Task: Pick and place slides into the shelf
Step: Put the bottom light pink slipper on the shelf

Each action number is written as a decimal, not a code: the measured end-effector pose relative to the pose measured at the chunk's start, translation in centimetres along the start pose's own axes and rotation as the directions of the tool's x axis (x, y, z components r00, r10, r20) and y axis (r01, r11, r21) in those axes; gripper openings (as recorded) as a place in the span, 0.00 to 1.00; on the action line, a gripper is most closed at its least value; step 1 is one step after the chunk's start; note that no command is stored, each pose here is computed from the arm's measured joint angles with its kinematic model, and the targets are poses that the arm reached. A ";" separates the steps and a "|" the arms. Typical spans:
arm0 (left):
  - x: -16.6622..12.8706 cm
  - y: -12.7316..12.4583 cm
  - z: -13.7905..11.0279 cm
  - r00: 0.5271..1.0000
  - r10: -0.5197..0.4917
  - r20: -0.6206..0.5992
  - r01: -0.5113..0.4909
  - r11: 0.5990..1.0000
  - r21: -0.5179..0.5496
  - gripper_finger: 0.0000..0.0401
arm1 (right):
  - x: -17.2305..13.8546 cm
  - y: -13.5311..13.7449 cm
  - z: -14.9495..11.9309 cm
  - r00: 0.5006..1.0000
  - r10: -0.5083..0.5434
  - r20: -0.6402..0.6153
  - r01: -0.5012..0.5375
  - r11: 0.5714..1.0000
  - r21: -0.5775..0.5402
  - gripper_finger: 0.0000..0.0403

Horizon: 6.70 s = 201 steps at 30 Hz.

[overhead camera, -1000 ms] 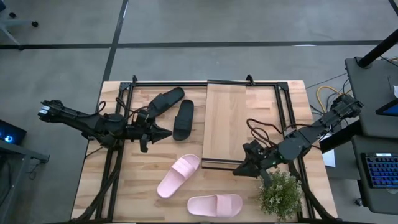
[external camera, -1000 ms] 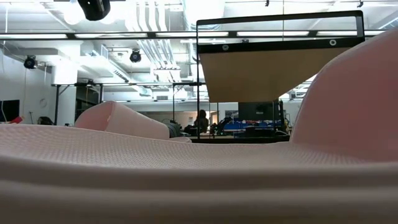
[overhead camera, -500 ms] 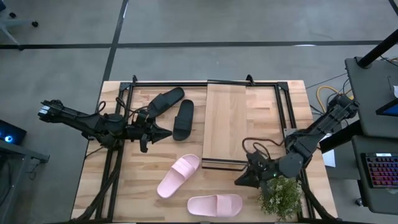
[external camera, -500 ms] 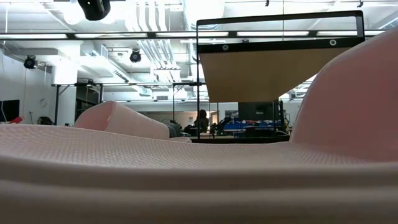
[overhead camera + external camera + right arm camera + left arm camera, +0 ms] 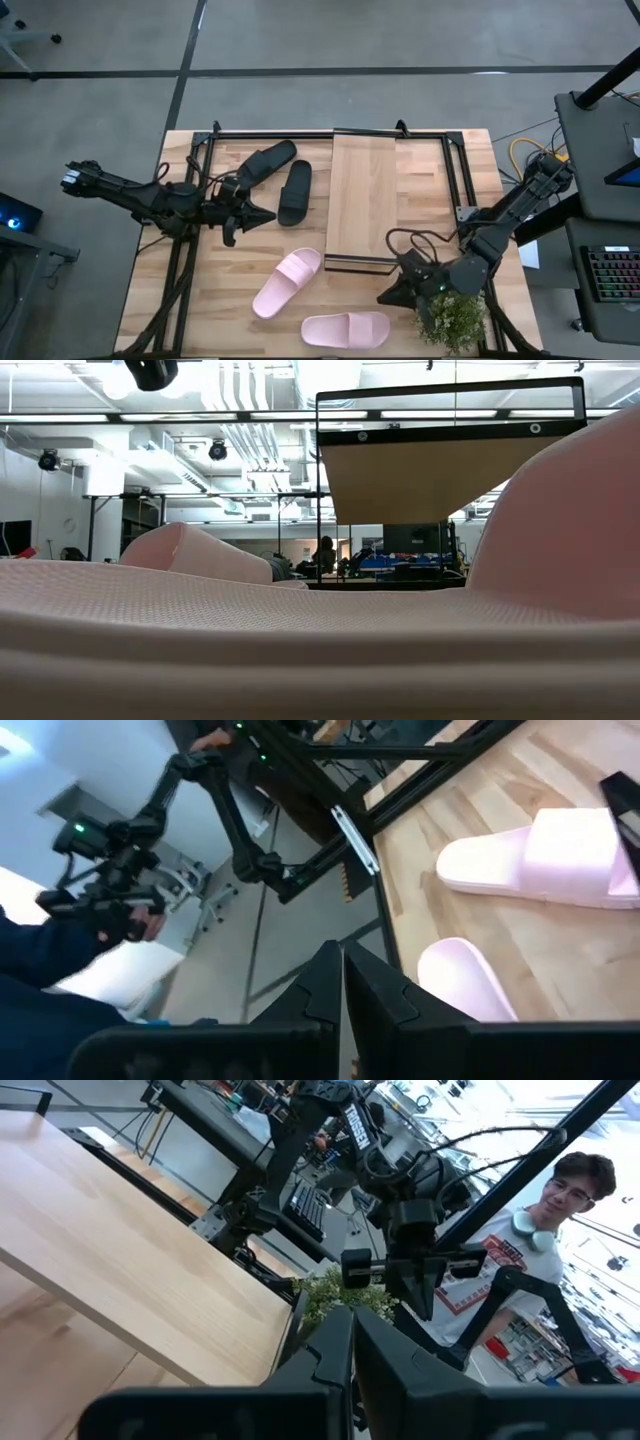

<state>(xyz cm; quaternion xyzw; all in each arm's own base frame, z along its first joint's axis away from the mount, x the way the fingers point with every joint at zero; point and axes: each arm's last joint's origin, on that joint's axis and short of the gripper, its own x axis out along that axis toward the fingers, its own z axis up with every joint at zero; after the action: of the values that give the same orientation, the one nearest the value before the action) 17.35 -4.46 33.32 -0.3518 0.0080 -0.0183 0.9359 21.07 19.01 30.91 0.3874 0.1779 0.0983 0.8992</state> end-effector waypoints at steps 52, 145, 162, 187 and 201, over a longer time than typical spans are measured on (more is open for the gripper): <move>-0.1 -0.2 0.0 0.999 -0.044 -0.025 0.045 0.998 0.043 0.00 | 4.7 -1.2 -8.1 0.976 -0.152 -0.154 0.189 0.945 0.268 0.30; -1.4 -0.7 0.6 0.990 -0.136 -0.043 0.140 0.984 0.110 0.00 | 7.4 -9.4 -12.2 0.897 -0.176 -0.406 0.340 0.861 0.379 0.37; -1.5 -0.8 0.9 0.989 -0.144 -0.033 0.147 0.983 0.108 0.00 | 8.1 -10.5 -11.0 0.893 -0.191 -0.408 0.345 0.873 0.346 0.37; -1.7 -0.9 1.0 0.987 -0.156 -0.037 0.159 0.981 0.112 0.00 | 8.3 -10.4 -10.7 0.914 -0.184 -0.362 0.329 0.859 0.392 0.37; -1.7 -0.9 0.9 0.987 -0.156 -0.043 0.160 0.981 0.111 0.00 | 10.3 -11.3 -13.2 0.929 -0.100 -0.357 0.273 0.836 0.476 0.37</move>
<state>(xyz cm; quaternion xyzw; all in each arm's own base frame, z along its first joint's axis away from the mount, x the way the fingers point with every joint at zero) 15.68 -4.45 34.59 -0.2967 -0.0049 -0.0992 0.9498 25.74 23.31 11.75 0.5740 0.3776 0.0186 0.7264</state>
